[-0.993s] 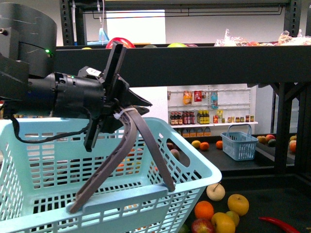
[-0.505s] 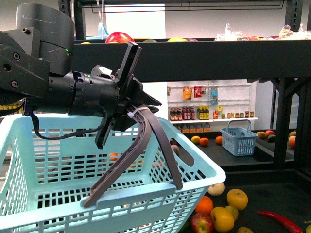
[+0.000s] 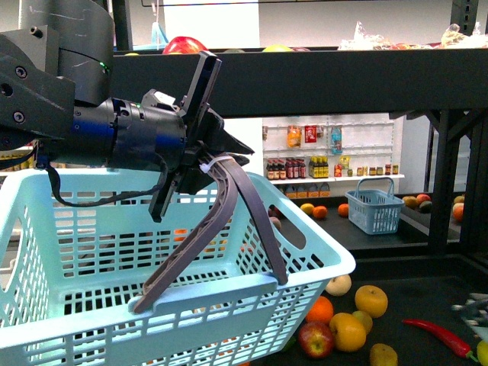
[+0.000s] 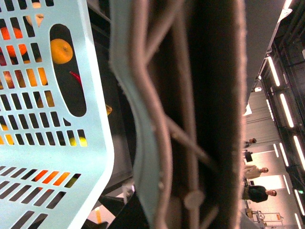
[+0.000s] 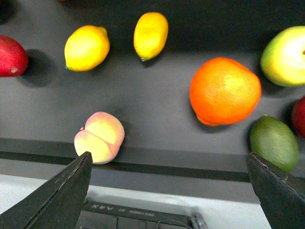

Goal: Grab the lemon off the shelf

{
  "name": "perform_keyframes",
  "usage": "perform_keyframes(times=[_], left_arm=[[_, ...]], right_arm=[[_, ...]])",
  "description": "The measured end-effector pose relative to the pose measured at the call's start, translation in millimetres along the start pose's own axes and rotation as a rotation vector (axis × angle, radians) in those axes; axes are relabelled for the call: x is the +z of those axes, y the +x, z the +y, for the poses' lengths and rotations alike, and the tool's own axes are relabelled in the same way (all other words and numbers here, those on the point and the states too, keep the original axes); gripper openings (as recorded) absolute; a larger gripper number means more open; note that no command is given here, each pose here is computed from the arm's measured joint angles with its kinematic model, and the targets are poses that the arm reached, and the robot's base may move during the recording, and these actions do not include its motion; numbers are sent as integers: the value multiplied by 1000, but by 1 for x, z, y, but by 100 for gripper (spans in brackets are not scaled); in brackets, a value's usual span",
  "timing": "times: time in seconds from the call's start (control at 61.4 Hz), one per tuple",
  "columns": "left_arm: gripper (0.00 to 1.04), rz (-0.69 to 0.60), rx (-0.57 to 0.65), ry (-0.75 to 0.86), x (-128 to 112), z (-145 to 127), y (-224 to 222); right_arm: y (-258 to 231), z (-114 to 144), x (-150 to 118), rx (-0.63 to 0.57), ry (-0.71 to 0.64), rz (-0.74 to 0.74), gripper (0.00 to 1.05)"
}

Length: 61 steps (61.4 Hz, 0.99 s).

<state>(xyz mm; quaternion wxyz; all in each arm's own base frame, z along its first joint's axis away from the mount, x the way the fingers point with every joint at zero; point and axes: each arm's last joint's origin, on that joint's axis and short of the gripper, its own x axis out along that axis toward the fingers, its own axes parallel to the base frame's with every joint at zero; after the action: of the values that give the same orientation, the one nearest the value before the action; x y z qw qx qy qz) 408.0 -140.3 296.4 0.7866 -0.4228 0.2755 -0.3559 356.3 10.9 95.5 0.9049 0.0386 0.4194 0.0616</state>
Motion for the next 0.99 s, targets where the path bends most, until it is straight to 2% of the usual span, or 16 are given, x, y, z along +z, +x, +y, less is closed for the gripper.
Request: perform_keyframes(times=[0.342,0.57,0.993], left_arm=[[10,0,0,-1,0,0,0],[10,0,0,-1,0,0,0],[10,0,0,-1,0,0,0]], right_arm=[[104,31,27,-1,-48,114,97],[171,33,32,-74,-61,148,97],[229,32,50,-104,-63,156,97]])
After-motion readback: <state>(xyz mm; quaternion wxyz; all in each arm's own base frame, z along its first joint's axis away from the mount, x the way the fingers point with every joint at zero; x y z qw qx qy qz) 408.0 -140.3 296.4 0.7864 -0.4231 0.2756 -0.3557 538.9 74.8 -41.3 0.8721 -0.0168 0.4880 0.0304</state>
